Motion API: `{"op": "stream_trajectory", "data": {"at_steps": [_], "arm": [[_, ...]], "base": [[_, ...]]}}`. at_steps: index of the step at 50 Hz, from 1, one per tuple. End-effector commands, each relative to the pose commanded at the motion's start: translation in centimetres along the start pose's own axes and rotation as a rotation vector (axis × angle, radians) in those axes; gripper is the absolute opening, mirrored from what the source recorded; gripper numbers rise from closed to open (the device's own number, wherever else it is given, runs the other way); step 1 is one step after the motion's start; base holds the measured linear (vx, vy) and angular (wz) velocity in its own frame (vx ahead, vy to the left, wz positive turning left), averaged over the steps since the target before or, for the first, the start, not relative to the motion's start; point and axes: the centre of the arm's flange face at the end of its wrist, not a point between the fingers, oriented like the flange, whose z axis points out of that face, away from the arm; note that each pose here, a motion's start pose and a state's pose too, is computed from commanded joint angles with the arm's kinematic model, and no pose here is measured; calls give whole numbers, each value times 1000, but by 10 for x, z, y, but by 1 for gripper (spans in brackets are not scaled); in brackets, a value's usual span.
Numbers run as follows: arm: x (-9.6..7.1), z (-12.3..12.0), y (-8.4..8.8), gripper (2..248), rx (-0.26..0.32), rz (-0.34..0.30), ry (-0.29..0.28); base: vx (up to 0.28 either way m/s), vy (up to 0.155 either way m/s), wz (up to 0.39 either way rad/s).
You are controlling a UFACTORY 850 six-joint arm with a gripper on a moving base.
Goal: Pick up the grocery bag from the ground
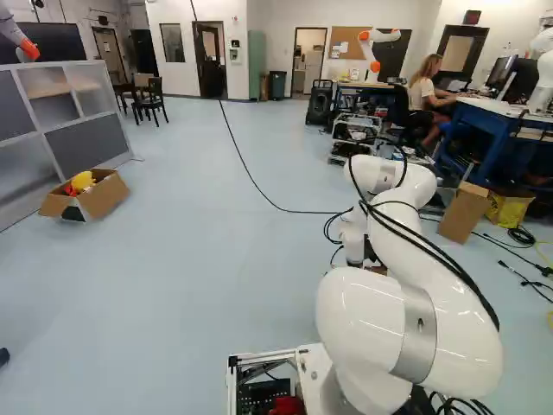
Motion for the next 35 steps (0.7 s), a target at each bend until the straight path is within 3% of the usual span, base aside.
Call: {"op": "stream_trajectory", "data": {"at_steps": [2, 3, 35], "arm": [[0, 0, 0, 41, 0, 0, 0], [0, -1, 0, 22, 0, 0, 0], [10, -45, 7, 22, 0, 2, 0]], "base": [[0, 0, 0], [0, 0, 0], [0, 0, 0]]}}
